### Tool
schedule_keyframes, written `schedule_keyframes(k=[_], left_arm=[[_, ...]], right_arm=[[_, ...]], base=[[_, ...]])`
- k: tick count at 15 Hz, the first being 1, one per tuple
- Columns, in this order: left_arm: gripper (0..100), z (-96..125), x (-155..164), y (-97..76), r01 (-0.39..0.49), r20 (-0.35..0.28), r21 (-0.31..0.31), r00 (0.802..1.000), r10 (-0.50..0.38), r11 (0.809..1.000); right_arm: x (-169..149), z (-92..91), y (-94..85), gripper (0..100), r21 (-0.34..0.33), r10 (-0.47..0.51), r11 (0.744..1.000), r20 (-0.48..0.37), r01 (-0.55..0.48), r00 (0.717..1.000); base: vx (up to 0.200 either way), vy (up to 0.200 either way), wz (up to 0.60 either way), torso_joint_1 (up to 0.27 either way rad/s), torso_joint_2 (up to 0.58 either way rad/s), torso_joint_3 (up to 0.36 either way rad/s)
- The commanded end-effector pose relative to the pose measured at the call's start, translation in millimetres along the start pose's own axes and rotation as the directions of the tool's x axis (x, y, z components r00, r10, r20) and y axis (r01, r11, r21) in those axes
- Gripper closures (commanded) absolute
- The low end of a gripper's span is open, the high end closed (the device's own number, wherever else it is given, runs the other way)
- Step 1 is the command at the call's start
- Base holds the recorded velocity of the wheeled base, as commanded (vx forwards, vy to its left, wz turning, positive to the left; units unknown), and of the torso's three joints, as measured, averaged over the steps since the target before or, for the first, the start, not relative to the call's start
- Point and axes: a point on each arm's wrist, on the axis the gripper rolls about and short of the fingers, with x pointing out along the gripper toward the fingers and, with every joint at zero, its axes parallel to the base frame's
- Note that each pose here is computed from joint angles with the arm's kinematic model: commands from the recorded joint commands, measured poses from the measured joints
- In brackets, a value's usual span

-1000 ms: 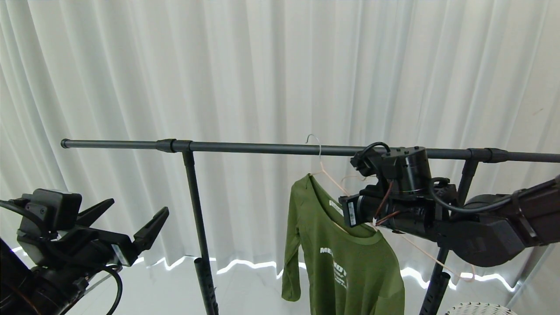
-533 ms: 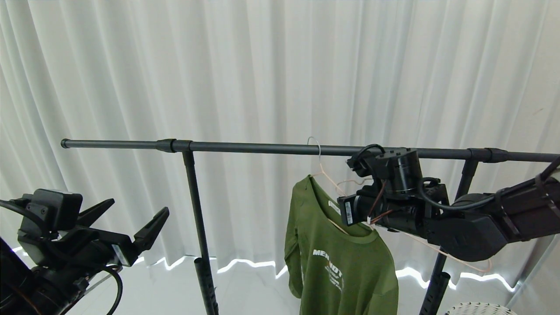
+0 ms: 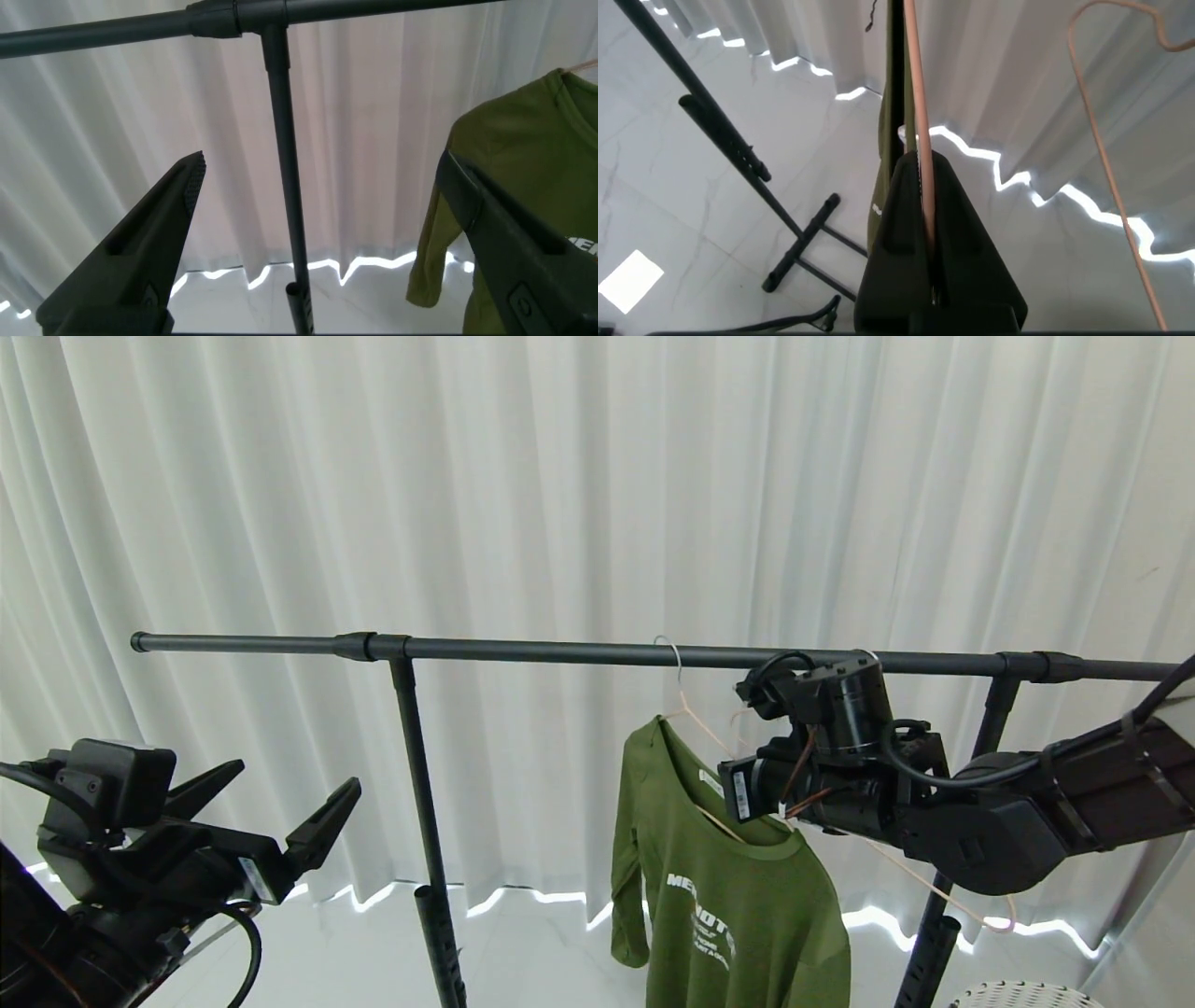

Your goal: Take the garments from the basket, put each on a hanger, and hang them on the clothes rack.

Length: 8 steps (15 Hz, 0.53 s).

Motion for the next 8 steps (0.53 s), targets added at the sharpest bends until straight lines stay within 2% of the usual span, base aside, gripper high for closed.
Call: schedule_keyframes(k=[1, 4, 5, 8], left_arm=[[0, -0.2, 0.2, 0.0, 0.000, -0.001, 0.000, 1.000, 0.000, 1.000], [0, -0.2, 0.2, 0.0, 0.000, -0.001, -0.002, 1.000, 0.000, 1.000], [0, -0.2, 0.2, 0.0, 0.000, -0.001, 0.000, 1.000, 0.000, 1.000], [0, -0.2, 0.2, 0.0, 0.000, -0.001, 0.000, 1.000, 0.000, 1.000]], right_arm=[[-0.5, -0.1, 0.1, 100, 0.000, 0.000, 1.000, -0.001, 0.000, 1.000], [-0.1, -0.7, 0.7, 100, -0.002, 0.004, 1.000, -0.003, -0.004, 1.000], [-0.1, -1.1, 0.6, 0, -0.003, 0.005, 1.000, -0.005, -0.005, 1.000], [0.0, -0.2, 0.1, 0, -0.003, 0.000, 1.000, 0.001, 0.000, 1.000]], base=[[0.000, 0.000, 0.00, 0.000, 0.00, 0.000], [0.000, 0.000, 0.00, 0.000, 0.00, 0.000], [0.000, 0.000, 0.00, 0.000, 0.00, 0.000], [0.000, 0.000, 0.00, 0.000, 0.00, 0.000]])
